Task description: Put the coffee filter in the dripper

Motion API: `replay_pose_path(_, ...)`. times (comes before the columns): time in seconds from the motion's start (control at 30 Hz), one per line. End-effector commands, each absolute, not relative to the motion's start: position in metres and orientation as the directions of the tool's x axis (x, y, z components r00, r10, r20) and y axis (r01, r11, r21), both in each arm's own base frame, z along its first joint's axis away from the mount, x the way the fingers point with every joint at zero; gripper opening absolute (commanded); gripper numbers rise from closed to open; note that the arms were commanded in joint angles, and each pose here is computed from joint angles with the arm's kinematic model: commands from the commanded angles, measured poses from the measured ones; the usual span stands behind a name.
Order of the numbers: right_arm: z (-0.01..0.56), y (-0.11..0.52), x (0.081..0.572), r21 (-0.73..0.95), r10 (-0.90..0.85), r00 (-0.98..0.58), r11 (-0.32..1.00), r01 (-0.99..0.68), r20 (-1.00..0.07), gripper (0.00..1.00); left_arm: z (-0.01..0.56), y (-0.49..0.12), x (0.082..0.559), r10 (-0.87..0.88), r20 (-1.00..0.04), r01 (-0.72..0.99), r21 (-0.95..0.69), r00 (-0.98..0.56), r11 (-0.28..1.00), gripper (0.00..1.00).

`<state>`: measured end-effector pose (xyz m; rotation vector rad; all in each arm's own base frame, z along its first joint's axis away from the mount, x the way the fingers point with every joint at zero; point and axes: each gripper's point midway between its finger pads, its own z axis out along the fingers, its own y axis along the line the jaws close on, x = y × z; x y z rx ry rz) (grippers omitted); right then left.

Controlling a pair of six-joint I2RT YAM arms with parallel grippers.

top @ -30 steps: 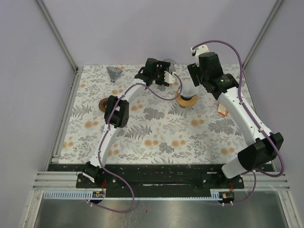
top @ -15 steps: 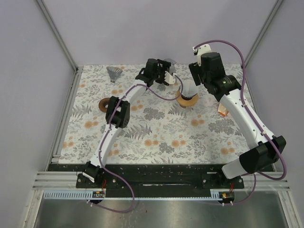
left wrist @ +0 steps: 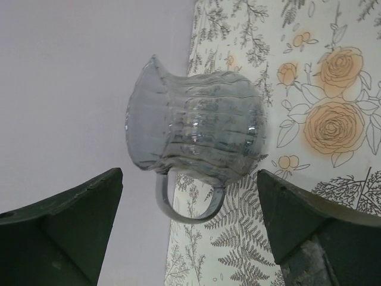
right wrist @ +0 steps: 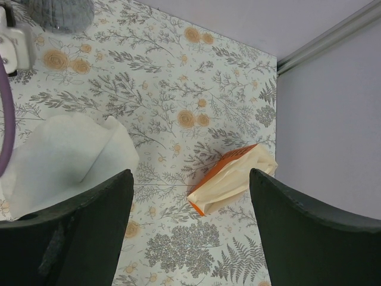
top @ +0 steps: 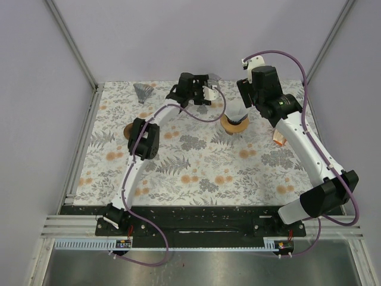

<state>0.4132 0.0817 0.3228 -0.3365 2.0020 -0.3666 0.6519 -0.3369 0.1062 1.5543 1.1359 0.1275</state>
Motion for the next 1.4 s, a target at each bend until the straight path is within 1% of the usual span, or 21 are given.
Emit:
replay_pose_path(0.0, 0.342, 0.085, 0.416, -0.364, -0.356, -0.393, 0.930, -0.056, -0.848, 0.86, 0.208, -0.326, 0.653, 0.586, -0.615, 0.572, 0.767, 0.528, 0.290, 0.99)
replay_pose_path(0.2, 0.341, 0.088, 0.414, -0.352, -0.349, -0.396, 0.933, -0.069, -0.849, 0.86, 0.206, -0.319, 0.654, 0.434, -0.824, 0.710, 0.547, 0.363, 0.444, 0.99)
replay_pose_path(0.27, 0.341, 0.087, 0.413, -0.354, -0.352, -0.398, 0.933, -0.071, -0.847, 0.86, 0.204, -0.318, 0.659, 0.390, -0.867, 0.726, 0.481, 0.310, 0.492, 0.97)
replay_pose_path(0.4, 0.339, 0.086, 0.412, -0.357, -0.356, -0.401, 0.931, -0.075, -0.844, 0.86, 0.192, -0.308, 0.673, 0.350, -0.906, 0.714, 0.407, 0.237, 0.569, 0.91)
replay_pose_path(0.5, 0.337, 0.087, 0.413, -0.359, -0.359, -0.405, 0.930, -0.077, -0.841, 0.86, 0.182, -0.303, 0.686, 0.393, -0.879, 0.653, 0.467, 0.270, 0.596, 0.82)
replay_pose_path(0.53, 0.335, 0.087, 0.413, -0.360, -0.360, -0.408, 0.929, -0.080, -0.839, 0.85, 0.181, -0.300, 0.691, 0.417, -0.860, 0.620, 0.503, 0.293, 0.602, 0.82)
replay_pose_path(0.63, 0.330, 0.087, 0.413, -0.366, -0.367, -0.413, 0.927, -0.084, -0.833, 0.86, 0.187, -0.297, 0.699, 0.442, -0.825, 0.578, 0.564, 0.353, 0.590, 0.82)
replay_pose_path(0.7, 0.327, 0.086, 0.414, -0.374, -0.373, -0.420, 0.924, -0.083, -0.827, 0.86, 0.173, -0.298, 0.698, 0.464, -0.808, 0.590, 0.585, 0.364, 0.556, 0.82)
replay_pose_path(0.8, 0.325, 0.085, 0.415, -0.385, -0.383, -0.422, 0.919, -0.084, -0.821, 0.86, 0.163, -0.297, 0.701, 0.522, -0.756, 0.552, 0.649, 0.395, 0.523, 0.82)
replay_pose_path(0.97, 0.323, 0.088, 0.416, -0.388, -0.391, -0.420, 0.917, -0.096, -0.819, 0.86, 0.174, -0.289, 0.705, 0.491, -0.775, 0.539, 0.631, 0.398, 0.558, 0.82)
replay_pose_path(1.1, 0.320, 0.086, 0.418, -0.398, -0.398, -0.427, 0.913, -0.094, -0.812, 0.85, 0.170, -0.295, 0.700, 0.513, -0.748, 0.548, 0.661, 0.422, 0.513, 0.82)
replay_pose_path(1.23, 0.320, 0.084, 0.417, -0.404, -0.401, -0.426, 0.910, -0.089, -0.811, 0.86, 0.158, -0.289, 0.704, 0.539, -0.740, 0.551, 0.666, 0.402, 0.503, 0.82)
replay_pose_path(1.37, 0.321, 0.086, 0.419, -0.399, -0.398, -0.420, 0.912, -0.090, -0.816, 0.85, 0.138, -0.292, 0.697, 0.562, -0.734, 0.588, 0.661, 0.380, 0.466, 0.80)
